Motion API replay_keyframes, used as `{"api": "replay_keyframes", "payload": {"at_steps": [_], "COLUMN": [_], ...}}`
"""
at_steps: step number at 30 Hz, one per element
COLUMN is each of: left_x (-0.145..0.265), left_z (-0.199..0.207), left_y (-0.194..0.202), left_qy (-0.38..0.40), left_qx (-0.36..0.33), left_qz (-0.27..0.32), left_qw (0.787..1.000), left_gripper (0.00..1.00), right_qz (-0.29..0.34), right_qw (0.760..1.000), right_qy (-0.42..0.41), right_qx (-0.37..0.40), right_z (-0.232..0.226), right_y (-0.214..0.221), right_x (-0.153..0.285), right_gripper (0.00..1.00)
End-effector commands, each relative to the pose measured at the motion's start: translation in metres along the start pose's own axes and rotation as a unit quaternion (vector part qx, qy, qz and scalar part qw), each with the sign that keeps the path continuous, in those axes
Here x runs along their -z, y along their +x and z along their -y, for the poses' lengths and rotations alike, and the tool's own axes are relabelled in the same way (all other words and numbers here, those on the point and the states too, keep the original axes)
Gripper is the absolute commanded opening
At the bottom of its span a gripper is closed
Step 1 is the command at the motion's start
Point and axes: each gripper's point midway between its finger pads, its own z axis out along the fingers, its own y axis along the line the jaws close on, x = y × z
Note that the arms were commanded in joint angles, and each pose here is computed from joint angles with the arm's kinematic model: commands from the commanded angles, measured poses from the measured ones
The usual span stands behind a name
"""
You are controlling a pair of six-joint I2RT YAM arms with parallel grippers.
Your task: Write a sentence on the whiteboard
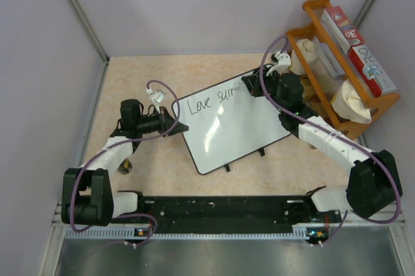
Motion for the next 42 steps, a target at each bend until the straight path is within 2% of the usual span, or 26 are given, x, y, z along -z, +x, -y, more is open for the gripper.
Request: {"api": "replay_keyframes", "payload": {"at_steps": [1,17,36,42], "left_x": [-0.005,-0.004,-0.005,-0.005], "left_z": [-0.026,-0.026,-0.026,-0.026], "left_y": [0.006,0.006,0.006,0.006], "left_qy": [-0.048,-0.05,-0.051,-0.05], "left_qx": [-0.108,-0.109,-0.109,-0.11], "left_qz": [-0.007,-0.006,-0.006,-0.005], "left_qw": [0.993,0.993,0.993,0.993], "left_gripper": [0.0,0.0,0.0,0.0], "right_qz": [0.029,0.019,0.071,0.061], "right_qw": [0.999,1.0,0.997,0.998], "right_qy": [0.01,0.018,-0.001,0.011], "right_qx": [0.01,0.003,0.003,0.003], "right_z": [0.003,0.011,-0.005,0.004], "right_y": [-0.025,-0.01,-0.05,-0.045], "right_x": [-0.006,0.005,0.026,0.019], "right_gripper": [0.0,0.0,0.0,0.0]}}
